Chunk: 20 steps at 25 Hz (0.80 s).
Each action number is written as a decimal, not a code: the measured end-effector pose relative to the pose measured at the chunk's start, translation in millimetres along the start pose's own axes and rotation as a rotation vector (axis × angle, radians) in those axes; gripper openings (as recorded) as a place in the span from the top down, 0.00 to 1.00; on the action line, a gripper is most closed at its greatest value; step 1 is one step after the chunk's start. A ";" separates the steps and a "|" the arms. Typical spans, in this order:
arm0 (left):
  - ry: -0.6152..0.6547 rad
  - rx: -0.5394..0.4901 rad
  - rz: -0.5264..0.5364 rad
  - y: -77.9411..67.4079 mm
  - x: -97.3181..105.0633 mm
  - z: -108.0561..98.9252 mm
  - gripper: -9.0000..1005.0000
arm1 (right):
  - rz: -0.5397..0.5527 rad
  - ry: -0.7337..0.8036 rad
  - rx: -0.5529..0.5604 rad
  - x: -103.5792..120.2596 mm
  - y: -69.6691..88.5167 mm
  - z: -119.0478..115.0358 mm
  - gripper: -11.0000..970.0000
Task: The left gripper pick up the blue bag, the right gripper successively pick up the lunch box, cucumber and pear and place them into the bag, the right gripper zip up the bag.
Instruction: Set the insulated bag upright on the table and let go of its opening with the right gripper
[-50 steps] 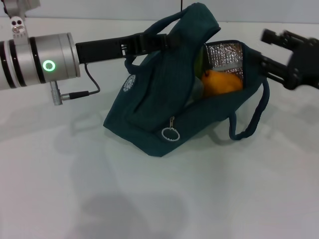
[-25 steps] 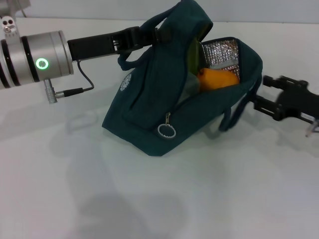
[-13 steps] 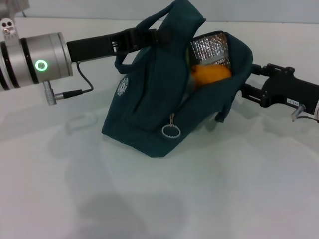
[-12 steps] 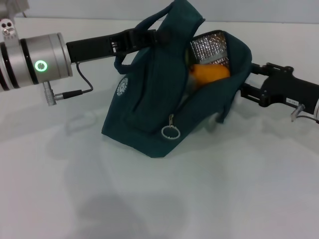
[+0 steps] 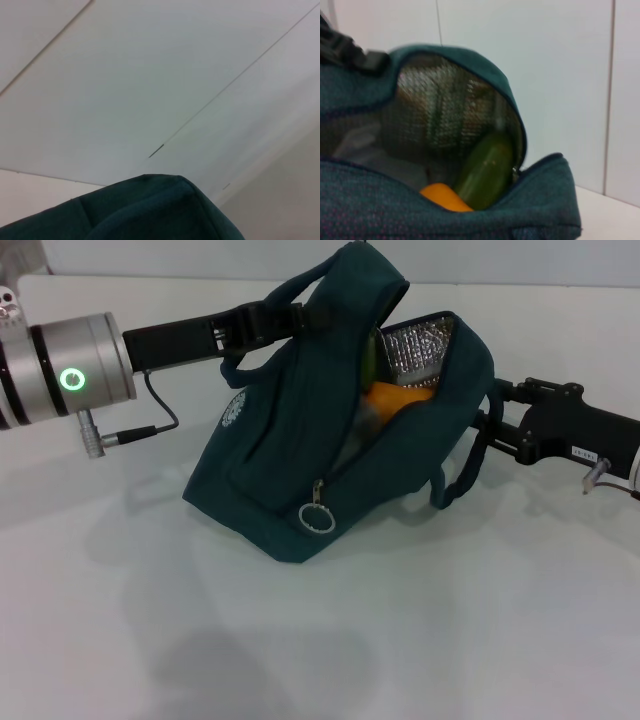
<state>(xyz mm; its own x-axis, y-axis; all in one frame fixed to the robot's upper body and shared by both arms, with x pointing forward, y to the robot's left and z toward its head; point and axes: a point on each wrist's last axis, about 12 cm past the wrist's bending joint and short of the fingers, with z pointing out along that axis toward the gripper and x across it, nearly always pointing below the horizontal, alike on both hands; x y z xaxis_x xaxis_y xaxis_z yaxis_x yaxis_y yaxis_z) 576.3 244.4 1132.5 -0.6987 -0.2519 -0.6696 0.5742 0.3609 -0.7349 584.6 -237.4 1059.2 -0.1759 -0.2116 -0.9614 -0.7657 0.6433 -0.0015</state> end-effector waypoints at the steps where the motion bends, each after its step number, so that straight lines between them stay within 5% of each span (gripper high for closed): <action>1: 0.000 0.001 0.000 -0.1 0.1 0.1 0.93 | -0.002 0.007 0.012 0.4 -1.2 0.7 0.48; 6: 0.002 0.001 -0.009 0.8 3.1 -0.3 0.93 | 0.015 -0.014 0.090 -0.8 -9.8 -1.0 0.58; 11: 0.005 0.002 -0.030 3.3 10.0 -5.0 0.93 | 0.057 -0.218 0.221 -2.5 -17.1 -28.5 0.69; 16: 0.040 0.048 -0.086 4.1 24.4 -7.7 0.93 | -0.012 -0.486 0.169 -12.3 -0.9 -65.0 0.80; 20: 0.063 0.082 -0.134 4.9 35.3 -8.2 0.93 | -0.028 -0.571 0.084 -20.4 8.6 -71.2 0.88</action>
<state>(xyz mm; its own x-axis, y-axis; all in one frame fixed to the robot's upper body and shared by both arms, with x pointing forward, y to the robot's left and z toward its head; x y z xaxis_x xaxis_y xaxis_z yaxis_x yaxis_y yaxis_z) 551.0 244.6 1106.1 -0.7953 -0.2355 -0.5587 0.5051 0.2525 -0.8253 537.5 -279.9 1098.4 0.2235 0.1861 -0.9568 -0.7091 0.7045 -0.0286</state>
